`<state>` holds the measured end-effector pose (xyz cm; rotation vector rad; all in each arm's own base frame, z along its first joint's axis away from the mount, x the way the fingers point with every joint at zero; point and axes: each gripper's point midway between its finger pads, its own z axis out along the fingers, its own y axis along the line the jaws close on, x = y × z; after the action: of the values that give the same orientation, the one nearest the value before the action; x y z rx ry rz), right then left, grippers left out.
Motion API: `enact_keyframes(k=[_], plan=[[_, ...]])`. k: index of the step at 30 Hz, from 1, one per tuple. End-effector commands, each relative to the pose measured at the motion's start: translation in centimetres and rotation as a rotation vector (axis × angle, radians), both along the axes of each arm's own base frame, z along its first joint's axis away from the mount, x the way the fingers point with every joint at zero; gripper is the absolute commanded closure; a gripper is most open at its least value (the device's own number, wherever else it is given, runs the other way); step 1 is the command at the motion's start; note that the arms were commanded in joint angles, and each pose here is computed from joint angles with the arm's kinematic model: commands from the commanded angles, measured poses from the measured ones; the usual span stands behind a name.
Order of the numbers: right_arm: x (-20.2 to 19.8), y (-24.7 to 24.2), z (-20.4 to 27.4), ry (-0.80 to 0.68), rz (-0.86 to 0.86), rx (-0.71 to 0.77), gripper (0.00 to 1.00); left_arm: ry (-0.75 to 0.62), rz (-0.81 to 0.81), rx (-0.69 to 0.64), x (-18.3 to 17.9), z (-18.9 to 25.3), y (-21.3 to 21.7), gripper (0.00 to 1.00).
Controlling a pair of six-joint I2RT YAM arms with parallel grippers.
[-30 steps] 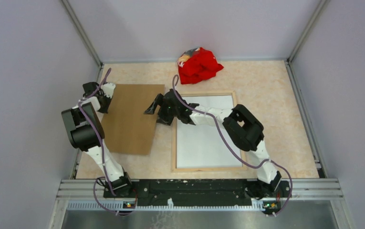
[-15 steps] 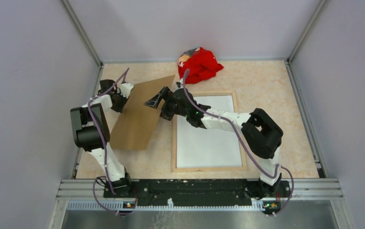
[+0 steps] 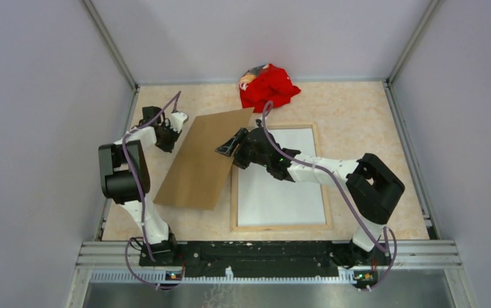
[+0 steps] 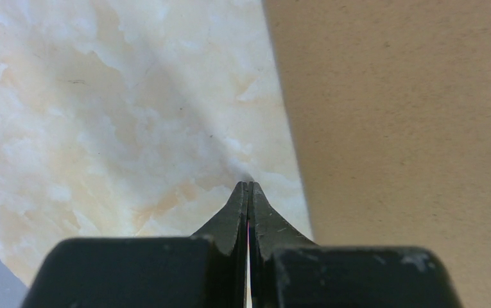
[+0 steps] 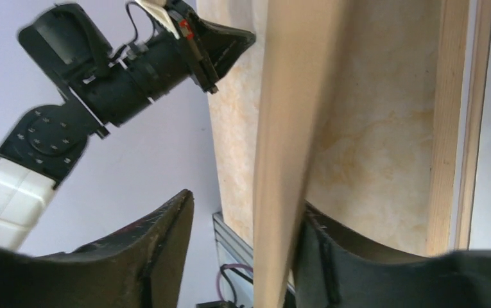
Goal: Put the photo into the frame
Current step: Pick up the photo frame item at the center of the board.
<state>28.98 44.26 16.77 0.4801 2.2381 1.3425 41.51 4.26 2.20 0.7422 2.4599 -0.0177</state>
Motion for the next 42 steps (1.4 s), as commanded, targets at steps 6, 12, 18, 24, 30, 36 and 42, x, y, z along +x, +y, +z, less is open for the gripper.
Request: enact_keyframes(k=[6,12,18,24,30,36,42], plan=[[0.9,-0.9,5.1,-0.084,-0.047,0.033,1.00,0.325,-0.003,-0.142,-8.0,-2.8,-3.7,0.75],[1.7,-0.9,7.9,-0.122,-0.048,0.064,1.00,-0.030,-0.047,-0.165,-2.7,10.2,-4.3,0.02],[3.4,-0.7,13.3,-0.190,-0.007,0.129,1.00,-0.404,-0.157,-0.149,-2.2,23.5,-5.5,0.01],[6.5,-4.5,19.2,-0.227,-0.079,0.238,1.00,-0.580,-0.471,-0.240,-8.6,29.6,-10.6,0.01],[8.3,-9.3,23.3,-0.224,-0.157,0.320,1.00,-0.766,-0.756,-0.136,-15.8,31.1,-13.1,0.01],[8.6,-12.7,25.0,-0.194,-0.212,0.380,1.00,-0.880,-0.946,-0.029,-18.9,29.8,-14.3,0.01],[7.5,-12.9,24.4,-0.115,-0.211,0.377,1.00,-1.027,-1.042,0.069,-18.3,29.4,-14.8,0.01]])
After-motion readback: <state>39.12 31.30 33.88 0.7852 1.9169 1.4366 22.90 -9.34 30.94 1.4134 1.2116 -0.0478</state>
